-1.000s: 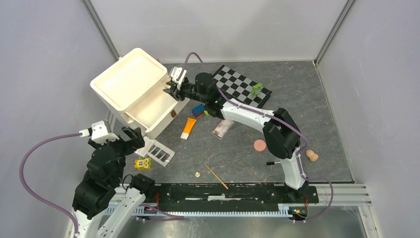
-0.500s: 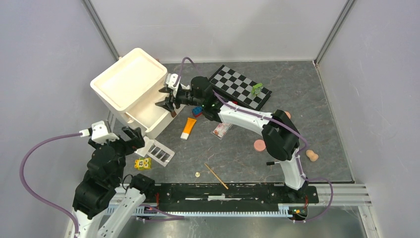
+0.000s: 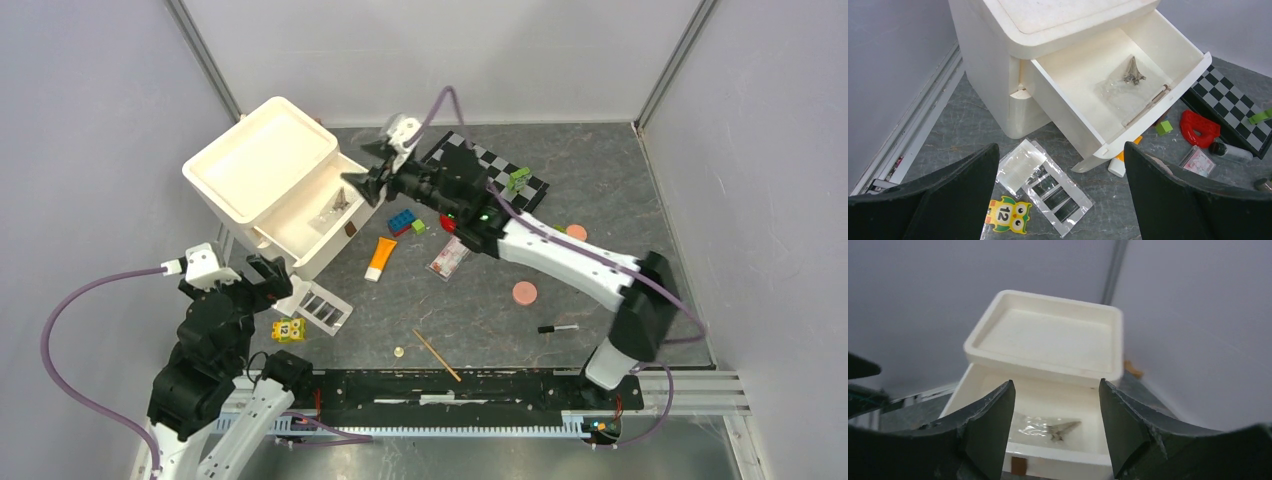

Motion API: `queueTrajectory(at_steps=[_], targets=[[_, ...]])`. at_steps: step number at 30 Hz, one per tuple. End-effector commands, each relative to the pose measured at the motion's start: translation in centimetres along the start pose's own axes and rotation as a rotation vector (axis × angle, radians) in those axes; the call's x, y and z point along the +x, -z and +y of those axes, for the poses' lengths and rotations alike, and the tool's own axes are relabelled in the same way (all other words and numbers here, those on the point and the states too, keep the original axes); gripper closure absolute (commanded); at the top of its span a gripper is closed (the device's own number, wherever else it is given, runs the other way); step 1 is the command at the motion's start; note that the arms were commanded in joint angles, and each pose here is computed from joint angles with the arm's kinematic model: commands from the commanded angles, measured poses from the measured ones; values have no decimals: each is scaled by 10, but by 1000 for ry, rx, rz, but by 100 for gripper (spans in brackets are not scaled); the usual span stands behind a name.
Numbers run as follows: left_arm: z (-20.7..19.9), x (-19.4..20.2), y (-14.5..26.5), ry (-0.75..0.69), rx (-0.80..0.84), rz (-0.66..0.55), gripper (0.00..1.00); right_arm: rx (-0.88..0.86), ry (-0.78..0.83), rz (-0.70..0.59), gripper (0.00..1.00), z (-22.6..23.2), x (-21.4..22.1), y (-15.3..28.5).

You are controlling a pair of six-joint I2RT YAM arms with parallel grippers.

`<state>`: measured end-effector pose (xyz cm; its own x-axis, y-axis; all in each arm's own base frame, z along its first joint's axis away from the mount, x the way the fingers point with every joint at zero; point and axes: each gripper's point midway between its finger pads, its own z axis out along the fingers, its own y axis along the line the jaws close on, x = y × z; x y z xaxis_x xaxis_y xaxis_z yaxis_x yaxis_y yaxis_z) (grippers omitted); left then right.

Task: Organize the makeup
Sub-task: Place the makeup tool in the drawer, then pick up the makeup tool from the center of the board.

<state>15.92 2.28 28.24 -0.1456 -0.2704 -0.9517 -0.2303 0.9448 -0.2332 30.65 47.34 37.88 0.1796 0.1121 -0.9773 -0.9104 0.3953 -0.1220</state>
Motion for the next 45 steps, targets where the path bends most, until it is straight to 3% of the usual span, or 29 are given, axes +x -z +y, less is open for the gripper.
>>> queueTrajectory(at_steps=[1,3,8,12,16,20,26,31,35,39,45], targets=[[-6,-1,-6,-27,12,9,0,536,77,174,30,-82,-10,80],[-7,0,-6,-29,10,13,0,711,120,299,27,-104,4,124],[-7,-1,-6,-27,15,11,0,900,120,546,24,-120,47,218],[-10,-1,-5,-28,36,10,0,904,-43,669,24,-115,101,273],[-13,2,-8,-38,40,25,0,879,-214,765,22,-95,150,301],[-15,4,-11,-48,41,40,0,859,-405,753,19,-72,186,299],[-16,3,-10,-45,48,36,0,858,-736,609,8,-59,211,254],[-12,-1,-4,-29,51,7,0,1077,-961,608,4,-66,238,237],[-12,-1,-3,-26,53,3,0,1318,-937,727,2,-77,246,226],[-13,-1,-3,-27,58,4,0,1338,-1016,783,2,-66,265,206],[-13,-2,-2,-25,66,-1,0,1423,-1076,818,3,-53,292,216]])
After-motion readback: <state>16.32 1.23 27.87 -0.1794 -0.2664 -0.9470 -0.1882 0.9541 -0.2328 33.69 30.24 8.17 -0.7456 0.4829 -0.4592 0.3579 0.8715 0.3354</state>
